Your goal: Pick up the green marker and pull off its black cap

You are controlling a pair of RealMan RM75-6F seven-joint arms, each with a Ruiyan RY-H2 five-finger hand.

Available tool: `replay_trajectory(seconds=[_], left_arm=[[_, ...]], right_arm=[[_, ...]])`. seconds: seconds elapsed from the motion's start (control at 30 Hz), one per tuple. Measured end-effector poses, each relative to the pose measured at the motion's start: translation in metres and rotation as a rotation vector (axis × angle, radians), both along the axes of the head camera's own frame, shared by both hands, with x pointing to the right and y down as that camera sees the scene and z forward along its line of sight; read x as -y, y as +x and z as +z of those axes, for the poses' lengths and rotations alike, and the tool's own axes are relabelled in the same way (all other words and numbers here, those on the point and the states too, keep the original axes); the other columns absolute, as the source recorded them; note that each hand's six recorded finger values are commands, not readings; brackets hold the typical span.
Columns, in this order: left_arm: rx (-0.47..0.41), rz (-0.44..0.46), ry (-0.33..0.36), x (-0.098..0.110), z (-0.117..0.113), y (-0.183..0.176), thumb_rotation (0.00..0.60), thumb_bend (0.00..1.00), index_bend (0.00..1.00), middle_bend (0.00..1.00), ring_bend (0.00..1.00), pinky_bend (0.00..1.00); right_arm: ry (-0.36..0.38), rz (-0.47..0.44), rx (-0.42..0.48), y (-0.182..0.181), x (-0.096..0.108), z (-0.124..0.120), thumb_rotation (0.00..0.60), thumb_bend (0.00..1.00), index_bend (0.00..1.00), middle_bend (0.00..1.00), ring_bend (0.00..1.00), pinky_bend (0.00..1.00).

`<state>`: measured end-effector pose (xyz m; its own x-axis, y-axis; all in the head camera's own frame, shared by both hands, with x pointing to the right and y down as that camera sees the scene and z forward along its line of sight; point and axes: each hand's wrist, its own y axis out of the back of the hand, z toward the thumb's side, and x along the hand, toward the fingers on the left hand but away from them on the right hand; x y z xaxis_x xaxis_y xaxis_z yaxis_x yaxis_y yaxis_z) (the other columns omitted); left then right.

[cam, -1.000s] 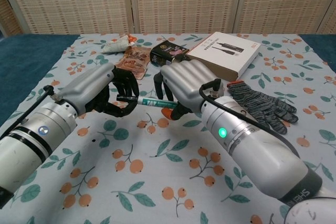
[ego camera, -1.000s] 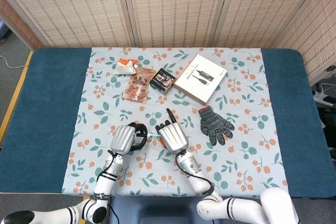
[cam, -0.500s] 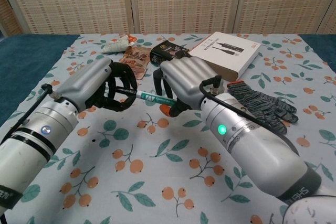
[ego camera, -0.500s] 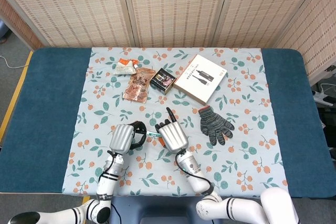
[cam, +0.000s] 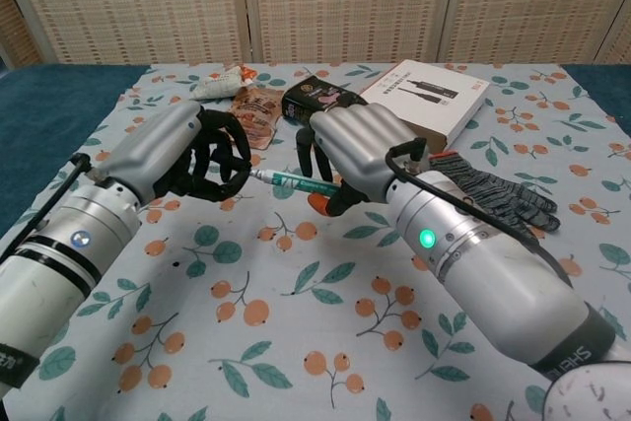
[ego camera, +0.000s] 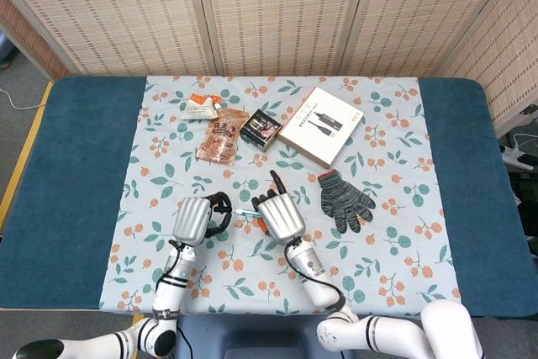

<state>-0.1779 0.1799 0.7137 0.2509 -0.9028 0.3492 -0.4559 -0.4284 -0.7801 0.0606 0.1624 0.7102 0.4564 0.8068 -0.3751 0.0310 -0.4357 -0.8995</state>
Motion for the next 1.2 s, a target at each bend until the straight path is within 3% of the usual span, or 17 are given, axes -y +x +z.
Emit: replay_trajectory(seconds=[0.3,0.4,0.47,0.53,0.57,0.7,0.77,0.9,1.1,1.2], left_arm=[[0.045,-0.017,-0.014,0.005,0.011,-0.02,0.6,0.68,0.82,0.89,0.72,0.82],[0.076,0.001,-0.046,0.003,0.021,-0.029,0.6,0.59,0.75,0.82,0.65,0.75],[0.104,0.034,-0.067,-0.001,0.029,-0.034,0.6,0.54,0.61,0.69,0.55,0.68],[0.125,0.065,-0.086,-0.005,0.035,-0.037,0.6,0.5,0.46,0.56,0.44,0.63],[0.135,0.082,-0.1,-0.007,0.038,-0.039,0.6,0.48,0.39,0.49,0.39,0.6],[0.145,0.108,-0.146,-0.01,0.044,-0.043,0.6,0.46,0.22,0.33,0.25,0.55],[0.135,0.105,-0.155,-0.01,0.043,-0.044,0.6,0.45,0.16,0.26,0.2,0.53],[0.113,0.099,-0.157,-0.007,0.036,-0.046,0.6,0.42,0.1,0.18,0.14,0.49],[0.088,0.104,-0.148,-0.005,0.013,-0.058,0.6,0.41,0.08,0.11,0.06,0.38],[0.099,0.106,-0.117,-0.006,-0.006,-0.083,0.6,0.41,0.06,0.04,0.0,0.24]], right_arm=[[0.0,-0.022,-0.077,0.02,-0.005,0.011,0.6,0.32,0.98,0.81,0.44,0.02],[-0.01,-0.022,-0.102,0.027,-0.007,0.018,0.6,0.33,0.94,0.81,0.43,0.02],[-0.022,-0.024,-0.102,0.028,-0.01,0.022,0.6,0.33,0.75,0.73,0.39,0.02],[-0.042,-0.031,-0.105,0.029,-0.015,0.027,0.6,0.33,0.57,0.61,0.33,0.02],[-0.052,-0.036,-0.108,0.029,-0.017,0.029,0.6,0.33,0.43,0.5,0.27,0.02],[-0.089,-0.054,-0.132,0.029,-0.025,0.036,0.6,0.32,0.05,0.22,0.1,0.0],[-0.1,-0.059,-0.141,0.029,-0.027,0.037,0.6,0.32,0.0,0.15,0.05,0.0],[-0.122,-0.053,-0.131,0.03,-0.028,0.03,0.6,0.27,0.0,0.04,0.0,0.0],[-0.144,-0.03,-0.099,0.047,-0.026,0.0,0.6,0.24,0.0,0.0,0.0,0.0],[-0.134,0.001,-0.094,0.077,-0.026,-0.026,0.6,0.24,0.0,0.0,0.0,0.0]])
